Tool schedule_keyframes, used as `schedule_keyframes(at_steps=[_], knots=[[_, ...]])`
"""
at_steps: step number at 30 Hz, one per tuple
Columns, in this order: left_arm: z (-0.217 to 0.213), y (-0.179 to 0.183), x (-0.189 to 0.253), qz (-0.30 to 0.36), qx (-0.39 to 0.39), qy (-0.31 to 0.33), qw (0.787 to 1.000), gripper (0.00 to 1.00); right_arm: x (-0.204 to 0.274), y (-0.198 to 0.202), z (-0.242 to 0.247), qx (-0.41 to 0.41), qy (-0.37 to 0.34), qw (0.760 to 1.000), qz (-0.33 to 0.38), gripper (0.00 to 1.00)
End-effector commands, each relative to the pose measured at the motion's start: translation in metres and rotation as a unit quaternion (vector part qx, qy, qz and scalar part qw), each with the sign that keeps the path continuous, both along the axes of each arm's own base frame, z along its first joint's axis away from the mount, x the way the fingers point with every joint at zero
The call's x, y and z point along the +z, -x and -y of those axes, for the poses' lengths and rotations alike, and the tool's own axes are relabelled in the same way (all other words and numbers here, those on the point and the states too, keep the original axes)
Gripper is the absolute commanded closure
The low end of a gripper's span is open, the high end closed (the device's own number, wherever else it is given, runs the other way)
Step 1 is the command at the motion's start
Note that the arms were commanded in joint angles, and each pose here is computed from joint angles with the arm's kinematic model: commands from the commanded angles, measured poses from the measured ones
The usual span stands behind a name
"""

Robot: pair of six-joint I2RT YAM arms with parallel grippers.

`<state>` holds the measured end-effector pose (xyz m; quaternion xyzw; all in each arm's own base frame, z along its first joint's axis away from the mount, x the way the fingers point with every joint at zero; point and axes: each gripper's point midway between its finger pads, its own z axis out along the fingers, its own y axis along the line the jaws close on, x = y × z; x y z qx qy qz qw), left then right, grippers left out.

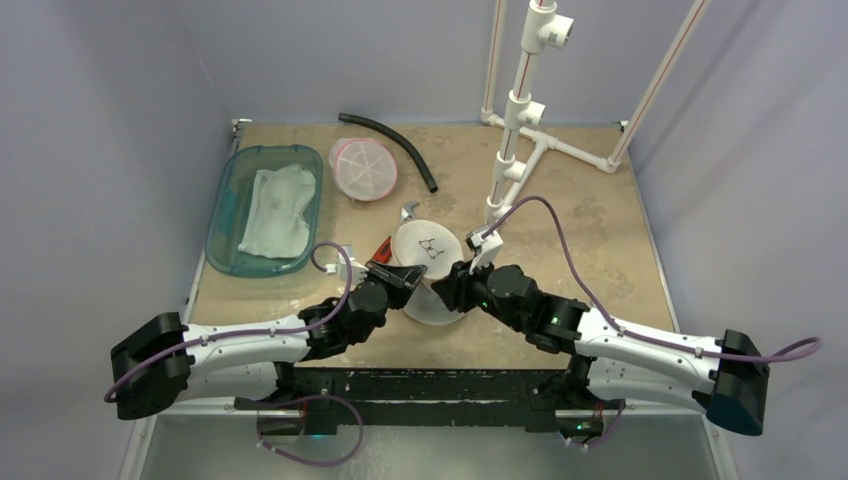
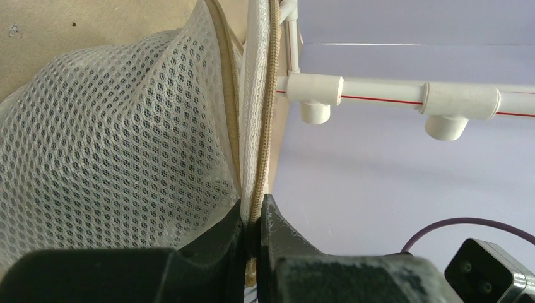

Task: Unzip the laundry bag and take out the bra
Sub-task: Unzip the laundry bag at the center of the board.

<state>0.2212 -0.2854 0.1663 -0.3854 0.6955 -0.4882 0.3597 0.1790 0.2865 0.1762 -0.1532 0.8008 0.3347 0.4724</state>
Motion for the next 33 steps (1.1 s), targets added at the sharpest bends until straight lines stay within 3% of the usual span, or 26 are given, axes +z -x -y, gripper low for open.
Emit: schedule_keyframes(at_steps=[1,17,26,33], knots=[[-0.003,-0.005,0.011,0.012,0.014,0.010,1.000,1.00,0.011,-0.007,-0.004,-0.025,0.003,1.000,0.005,0.61],[-0.010,-0.004,0.006,0.009,0.022,0.011,1.000,1.00,0.010,-0.001,-0.002,-0.041,0.029,0.999,-0.006,0.58],[-0.011,-0.004,0.005,0.008,0.022,0.009,1.000,1.00,0.018,0.002,-0.006,-0.041,0.020,0.999,-0.009,0.59],[-0.010,-0.003,0.006,0.009,0.019,0.010,1.000,1.00,0.011,0.002,-0.010,-0.041,0.032,0.999,-0.014,0.66]])
